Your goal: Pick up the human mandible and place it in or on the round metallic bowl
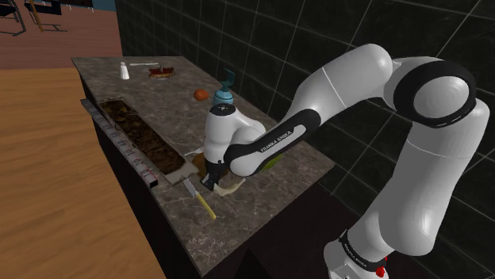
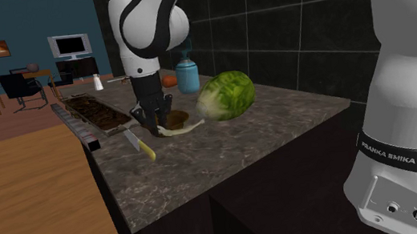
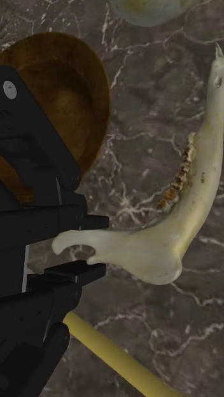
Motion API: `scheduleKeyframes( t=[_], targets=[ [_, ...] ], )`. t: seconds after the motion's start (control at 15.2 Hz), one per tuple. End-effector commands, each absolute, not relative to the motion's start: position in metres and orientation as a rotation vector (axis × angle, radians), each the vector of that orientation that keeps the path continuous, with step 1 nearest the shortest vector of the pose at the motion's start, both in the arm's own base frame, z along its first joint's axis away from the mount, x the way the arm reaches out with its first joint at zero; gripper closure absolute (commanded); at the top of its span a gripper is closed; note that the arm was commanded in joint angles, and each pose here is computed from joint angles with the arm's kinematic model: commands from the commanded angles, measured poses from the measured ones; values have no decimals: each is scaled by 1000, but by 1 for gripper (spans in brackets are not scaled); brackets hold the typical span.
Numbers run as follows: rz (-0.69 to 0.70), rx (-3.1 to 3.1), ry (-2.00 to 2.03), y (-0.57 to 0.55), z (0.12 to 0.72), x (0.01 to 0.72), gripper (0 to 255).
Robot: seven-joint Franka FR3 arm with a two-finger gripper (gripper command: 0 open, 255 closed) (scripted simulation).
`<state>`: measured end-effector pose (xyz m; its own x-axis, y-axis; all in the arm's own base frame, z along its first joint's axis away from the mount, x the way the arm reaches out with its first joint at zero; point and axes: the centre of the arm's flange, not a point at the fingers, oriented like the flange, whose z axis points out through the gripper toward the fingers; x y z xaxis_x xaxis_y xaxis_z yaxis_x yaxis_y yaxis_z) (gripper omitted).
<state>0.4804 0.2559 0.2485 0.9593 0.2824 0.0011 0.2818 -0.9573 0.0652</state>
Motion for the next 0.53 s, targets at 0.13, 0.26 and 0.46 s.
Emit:
scheduleKeyframes(
  t=[0.13, 0.26, 0.46],
  targets=[
    [15, 3046, 439, 256, 270, 479, 255],
    [15, 3046, 439, 256, 280, 479, 255],
    [15, 3046, 439, 256, 296, 479, 255]
  ],
)
